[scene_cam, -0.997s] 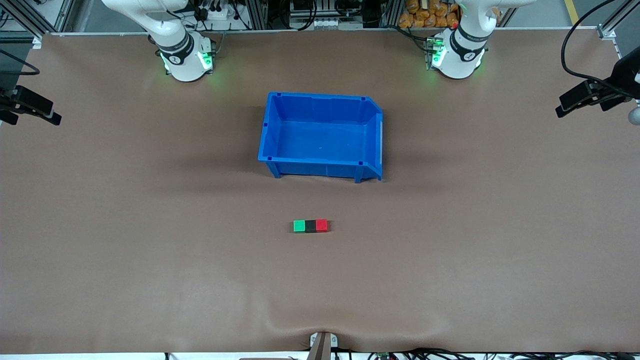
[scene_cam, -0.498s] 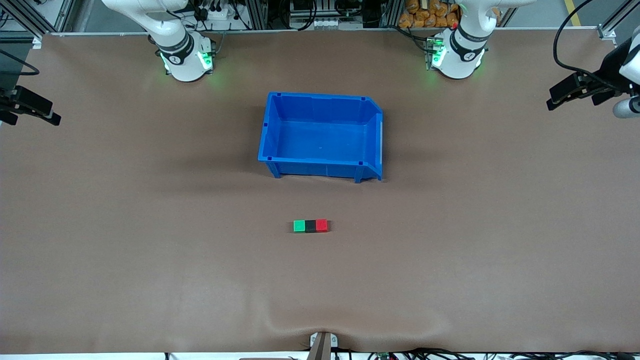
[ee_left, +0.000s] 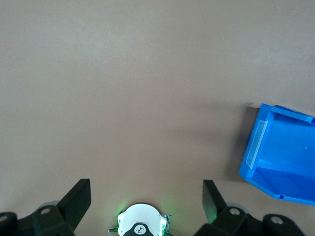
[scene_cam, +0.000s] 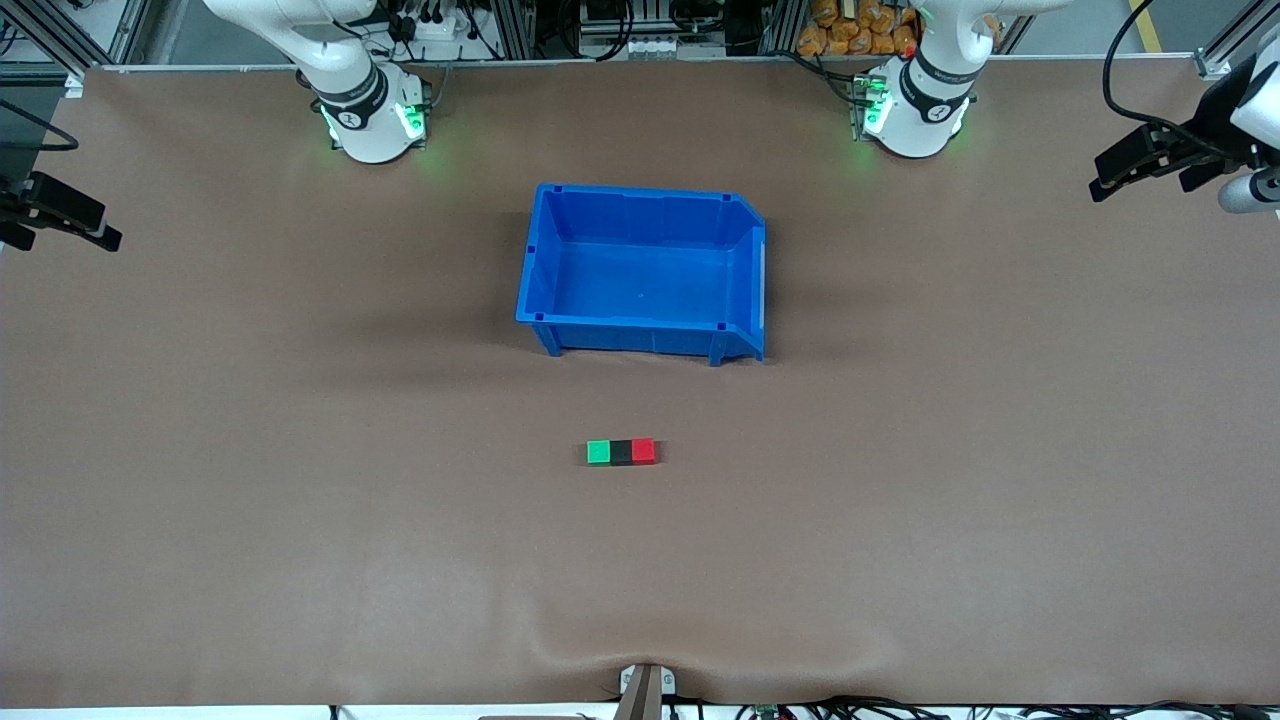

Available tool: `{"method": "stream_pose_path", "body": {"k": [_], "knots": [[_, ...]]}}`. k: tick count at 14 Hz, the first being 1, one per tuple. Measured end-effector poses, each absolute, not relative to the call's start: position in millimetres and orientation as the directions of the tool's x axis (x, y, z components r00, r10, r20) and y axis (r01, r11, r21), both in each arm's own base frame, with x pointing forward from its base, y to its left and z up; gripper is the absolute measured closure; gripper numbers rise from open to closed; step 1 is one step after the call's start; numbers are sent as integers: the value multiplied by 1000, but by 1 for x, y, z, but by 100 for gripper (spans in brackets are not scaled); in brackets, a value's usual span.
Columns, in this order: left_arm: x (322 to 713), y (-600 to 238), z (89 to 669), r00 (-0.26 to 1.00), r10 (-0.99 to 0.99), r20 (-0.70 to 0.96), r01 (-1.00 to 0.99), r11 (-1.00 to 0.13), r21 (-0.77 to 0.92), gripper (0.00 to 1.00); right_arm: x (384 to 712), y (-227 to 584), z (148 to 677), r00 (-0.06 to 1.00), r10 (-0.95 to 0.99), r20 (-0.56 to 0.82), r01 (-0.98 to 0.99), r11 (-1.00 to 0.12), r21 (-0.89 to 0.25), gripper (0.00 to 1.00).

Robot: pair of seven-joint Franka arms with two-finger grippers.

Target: Attach green and red cubes to black cube

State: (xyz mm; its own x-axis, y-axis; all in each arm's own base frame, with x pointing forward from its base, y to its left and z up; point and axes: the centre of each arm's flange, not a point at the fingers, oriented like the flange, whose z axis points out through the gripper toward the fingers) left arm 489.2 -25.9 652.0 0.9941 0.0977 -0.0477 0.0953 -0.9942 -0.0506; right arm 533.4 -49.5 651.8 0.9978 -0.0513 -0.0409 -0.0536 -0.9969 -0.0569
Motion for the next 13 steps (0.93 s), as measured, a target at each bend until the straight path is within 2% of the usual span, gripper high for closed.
{"method": "stream_pose_path", "body": {"k": [13], "knots": [[492,-33,656,997,82,11,82,-996,-46,0,533,-48,651,998,-48,-45,-50,-998,-43,0]]}}
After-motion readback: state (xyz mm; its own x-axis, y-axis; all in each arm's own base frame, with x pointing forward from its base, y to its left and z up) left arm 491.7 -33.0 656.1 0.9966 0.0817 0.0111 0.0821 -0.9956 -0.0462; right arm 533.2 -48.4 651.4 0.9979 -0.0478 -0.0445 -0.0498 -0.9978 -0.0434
